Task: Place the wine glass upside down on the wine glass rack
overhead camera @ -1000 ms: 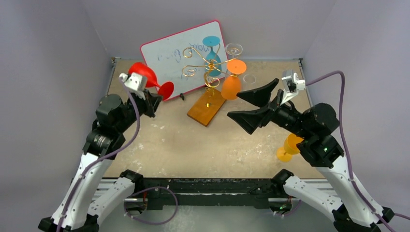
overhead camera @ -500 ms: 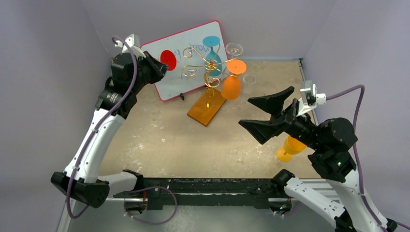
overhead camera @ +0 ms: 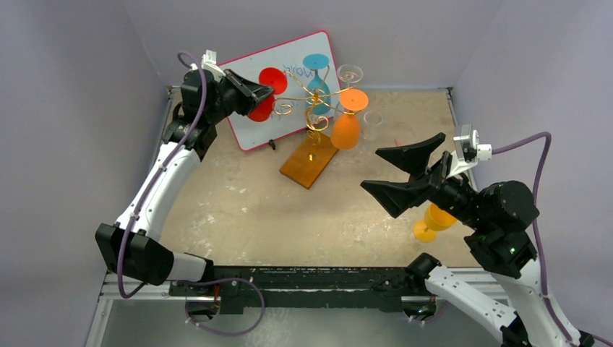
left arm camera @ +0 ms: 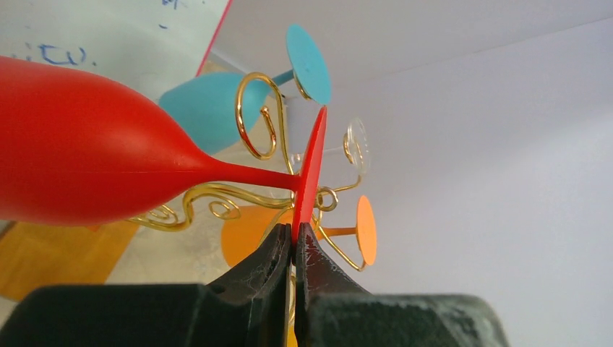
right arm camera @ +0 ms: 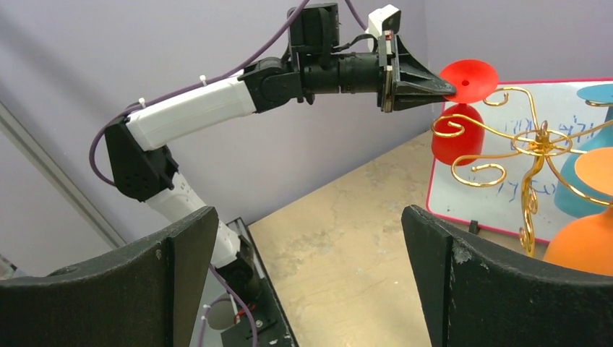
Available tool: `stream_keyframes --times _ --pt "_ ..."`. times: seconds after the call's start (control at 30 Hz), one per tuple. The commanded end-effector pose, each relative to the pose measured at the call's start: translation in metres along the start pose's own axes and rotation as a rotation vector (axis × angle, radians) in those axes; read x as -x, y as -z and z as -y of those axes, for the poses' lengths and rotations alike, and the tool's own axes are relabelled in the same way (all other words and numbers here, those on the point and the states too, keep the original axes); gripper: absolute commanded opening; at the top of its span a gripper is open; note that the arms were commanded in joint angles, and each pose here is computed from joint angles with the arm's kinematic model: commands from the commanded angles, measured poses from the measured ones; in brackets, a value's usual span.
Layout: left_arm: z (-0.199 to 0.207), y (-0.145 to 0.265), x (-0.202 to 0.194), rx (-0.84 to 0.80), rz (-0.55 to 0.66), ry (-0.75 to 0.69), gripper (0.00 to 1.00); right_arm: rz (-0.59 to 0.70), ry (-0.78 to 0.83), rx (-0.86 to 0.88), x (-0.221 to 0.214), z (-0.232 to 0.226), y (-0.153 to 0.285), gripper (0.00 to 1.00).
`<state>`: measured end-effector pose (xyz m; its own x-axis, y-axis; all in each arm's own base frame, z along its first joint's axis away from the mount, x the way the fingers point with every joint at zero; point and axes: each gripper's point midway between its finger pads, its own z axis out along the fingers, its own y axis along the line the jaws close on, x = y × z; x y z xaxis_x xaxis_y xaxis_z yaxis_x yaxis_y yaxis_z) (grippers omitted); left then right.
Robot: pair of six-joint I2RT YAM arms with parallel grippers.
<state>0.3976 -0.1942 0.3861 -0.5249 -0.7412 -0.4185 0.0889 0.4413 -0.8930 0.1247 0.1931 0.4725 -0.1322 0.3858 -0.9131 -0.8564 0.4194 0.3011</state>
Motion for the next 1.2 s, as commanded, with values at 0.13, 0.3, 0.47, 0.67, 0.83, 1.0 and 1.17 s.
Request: stream_keyframes --times 0.13,0.3,0.47,0.67,0.83,1.0,1.17 --pt "0.036 0.004 0.003 -0.157 -0.013 0.062 0.00 0.031 0.024 -0.011 0.008 0.001 0.000 1.00" --pt "0.039 -0.002 0.001 -0.182 -0.036 0.099 0.00 0.030 0.017 -0.011 0.009 0.001 -0.002 1.00" --pt "0.039 -0.010 -0.004 -0.200 -0.073 0.134 0.00 0.038 0.017 -0.019 0.011 0.002 -0.002 1.00" --pt "0.040 -0.013 -0.004 -0.208 -0.079 0.132 0.00 0.034 0.011 -0.016 0.008 0.003 -0.003 1.00" --pt "0.037 -0.017 -0.007 -0.208 -0.097 0.131 0.00 0.037 0.009 -0.020 0.008 0.004 -0.003 1.00" --pt "0.039 -0.021 -0.004 -0.217 -0.086 0.129 0.00 0.052 0.013 -0.022 0.011 0.003 -0.002 1.00" --pt "0.043 -0.024 -0.003 -0.227 -0.090 0.128 0.00 0.049 0.011 -0.023 0.010 0.004 -0.003 1.00"
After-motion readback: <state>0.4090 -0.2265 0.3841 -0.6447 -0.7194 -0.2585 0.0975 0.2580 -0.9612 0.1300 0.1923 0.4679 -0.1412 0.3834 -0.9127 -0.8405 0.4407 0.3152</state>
